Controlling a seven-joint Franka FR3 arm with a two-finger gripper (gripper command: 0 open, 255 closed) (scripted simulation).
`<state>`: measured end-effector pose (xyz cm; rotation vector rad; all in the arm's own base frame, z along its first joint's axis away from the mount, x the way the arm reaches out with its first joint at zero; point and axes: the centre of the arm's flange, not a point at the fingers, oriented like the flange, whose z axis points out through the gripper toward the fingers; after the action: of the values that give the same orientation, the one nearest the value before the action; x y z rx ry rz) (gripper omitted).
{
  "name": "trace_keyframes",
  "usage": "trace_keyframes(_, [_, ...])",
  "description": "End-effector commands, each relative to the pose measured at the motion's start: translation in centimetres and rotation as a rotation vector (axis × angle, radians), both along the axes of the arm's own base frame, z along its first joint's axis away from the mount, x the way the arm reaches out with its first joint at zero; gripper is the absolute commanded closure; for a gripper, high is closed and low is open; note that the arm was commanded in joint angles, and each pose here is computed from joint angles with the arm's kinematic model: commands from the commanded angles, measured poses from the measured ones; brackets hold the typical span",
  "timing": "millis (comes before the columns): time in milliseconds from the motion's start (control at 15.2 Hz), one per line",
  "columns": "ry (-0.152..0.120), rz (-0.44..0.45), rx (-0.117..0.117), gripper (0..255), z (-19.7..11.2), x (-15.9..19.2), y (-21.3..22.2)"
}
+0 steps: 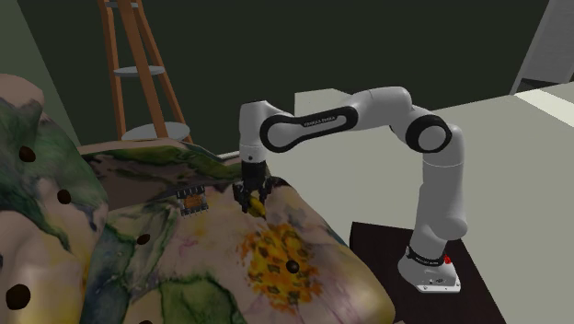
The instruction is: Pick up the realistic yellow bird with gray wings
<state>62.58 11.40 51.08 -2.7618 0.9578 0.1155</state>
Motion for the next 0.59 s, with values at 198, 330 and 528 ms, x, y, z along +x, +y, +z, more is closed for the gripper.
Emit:
trace_keyframes(198, [0.0, 0.0, 0.0, 255, 2.4, 0.0, 0.0])
trace_keyframes(330, [0.0, 0.0, 0.0, 255, 3.5, 0.0, 0.0])
trace_keyframes(528, [0.0, 0.0, 0.0, 255, 5.0, 0.0, 0.0])
